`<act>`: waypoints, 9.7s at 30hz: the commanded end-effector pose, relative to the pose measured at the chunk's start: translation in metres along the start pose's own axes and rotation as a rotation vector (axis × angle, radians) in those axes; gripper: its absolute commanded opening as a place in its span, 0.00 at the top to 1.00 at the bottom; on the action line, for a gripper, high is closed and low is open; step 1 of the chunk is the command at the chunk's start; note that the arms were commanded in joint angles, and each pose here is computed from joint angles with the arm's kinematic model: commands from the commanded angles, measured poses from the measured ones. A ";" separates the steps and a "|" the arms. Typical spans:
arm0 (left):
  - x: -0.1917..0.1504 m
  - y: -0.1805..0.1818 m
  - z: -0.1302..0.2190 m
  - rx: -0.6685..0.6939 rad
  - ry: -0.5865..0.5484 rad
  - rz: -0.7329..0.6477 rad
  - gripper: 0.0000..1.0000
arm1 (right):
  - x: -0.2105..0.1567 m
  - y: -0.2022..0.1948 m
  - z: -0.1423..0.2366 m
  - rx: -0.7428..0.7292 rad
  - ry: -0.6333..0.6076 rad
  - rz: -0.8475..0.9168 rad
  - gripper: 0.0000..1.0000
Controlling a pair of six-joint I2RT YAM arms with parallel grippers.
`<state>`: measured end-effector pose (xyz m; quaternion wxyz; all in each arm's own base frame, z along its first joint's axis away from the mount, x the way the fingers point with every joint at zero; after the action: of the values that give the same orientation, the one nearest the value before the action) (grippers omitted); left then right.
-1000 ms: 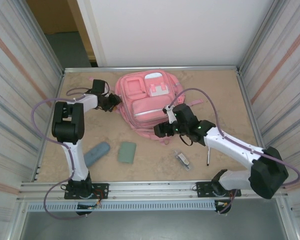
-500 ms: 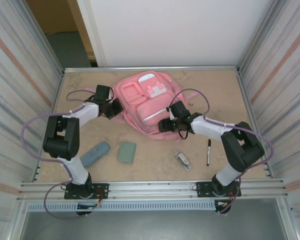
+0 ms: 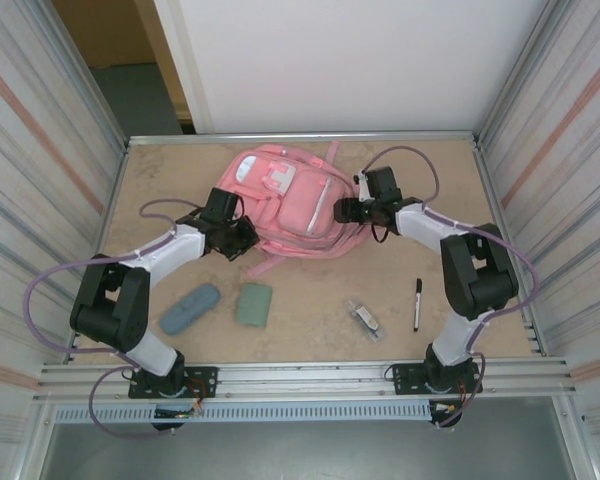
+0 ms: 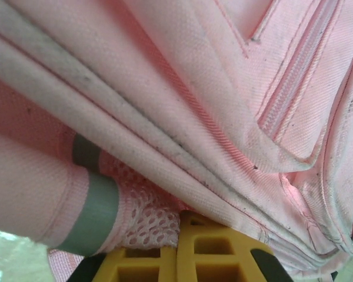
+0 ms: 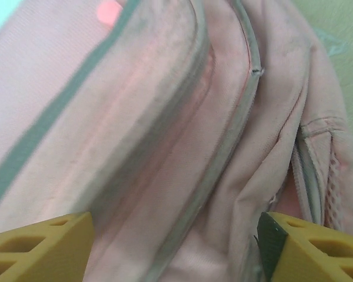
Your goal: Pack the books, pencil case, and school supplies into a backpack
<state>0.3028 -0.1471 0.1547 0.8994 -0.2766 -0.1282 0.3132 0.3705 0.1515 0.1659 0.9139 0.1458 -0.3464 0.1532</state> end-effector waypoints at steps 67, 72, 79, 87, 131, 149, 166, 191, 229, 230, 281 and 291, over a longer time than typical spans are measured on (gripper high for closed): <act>-0.026 0.007 0.057 -0.200 0.046 0.260 1.00 | -0.108 0.170 0.058 0.020 0.089 0.182 1.00; 0.001 0.028 0.051 -0.167 0.020 0.302 1.00 | -0.112 0.130 0.069 -0.039 0.122 0.178 1.00; 0.049 0.036 0.044 -0.123 0.010 0.282 1.00 | -0.114 0.078 0.081 -0.098 0.129 0.077 1.00; 0.106 0.010 0.004 -0.131 0.080 0.244 1.00 | -0.109 0.082 0.084 -0.067 0.108 0.137 1.00; -0.004 0.008 0.030 -0.083 -0.088 0.112 1.00 | -0.084 0.207 0.040 0.409 0.208 0.174 1.00; 0.088 -0.013 0.019 -0.117 0.018 -0.083 1.00 | -0.132 0.091 0.051 0.263 0.347 -0.014 1.00; 0.034 0.032 0.078 -0.085 0.085 0.112 0.51 | -0.057 0.224 0.008 0.557 0.237 0.114 1.00; 0.031 0.015 0.016 0.012 0.113 0.063 1.00 | -0.070 0.223 0.009 0.527 0.280 0.171 1.00; 0.057 -0.001 0.070 0.073 0.107 -0.078 0.65 | -0.058 0.017 0.086 0.002 0.046 -0.127 0.57; 0.049 -0.007 0.078 0.074 0.100 -0.100 0.61 | -0.054 0.019 0.096 0.001 0.005 -0.115 0.55; 0.064 -0.139 0.083 -0.207 0.127 -0.066 1.00 | -0.010 0.024 0.004 0.460 0.381 0.367 0.41; 0.062 -0.136 0.090 -0.219 0.147 -0.064 1.00 | -0.008 0.008 0.004 0.488 0.342 0.355 0.41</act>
<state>0.3938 -0.1582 0.2577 0.8959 -0.3252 -0.0713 0.2942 0.3619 0.1480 0.1642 0.8744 0.2482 -0.1650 0.3830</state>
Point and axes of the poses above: each hand's point on the last joint's axis, 136 mm out from that joint toward the fingers, its own z axis back along the fingers, its own y axis along the line the jaws close on, x = y × z, the point moved 9 cm from there along z, back along the fingers, and after that the axes turned 11 degrees about z, right-handed, at the moved point
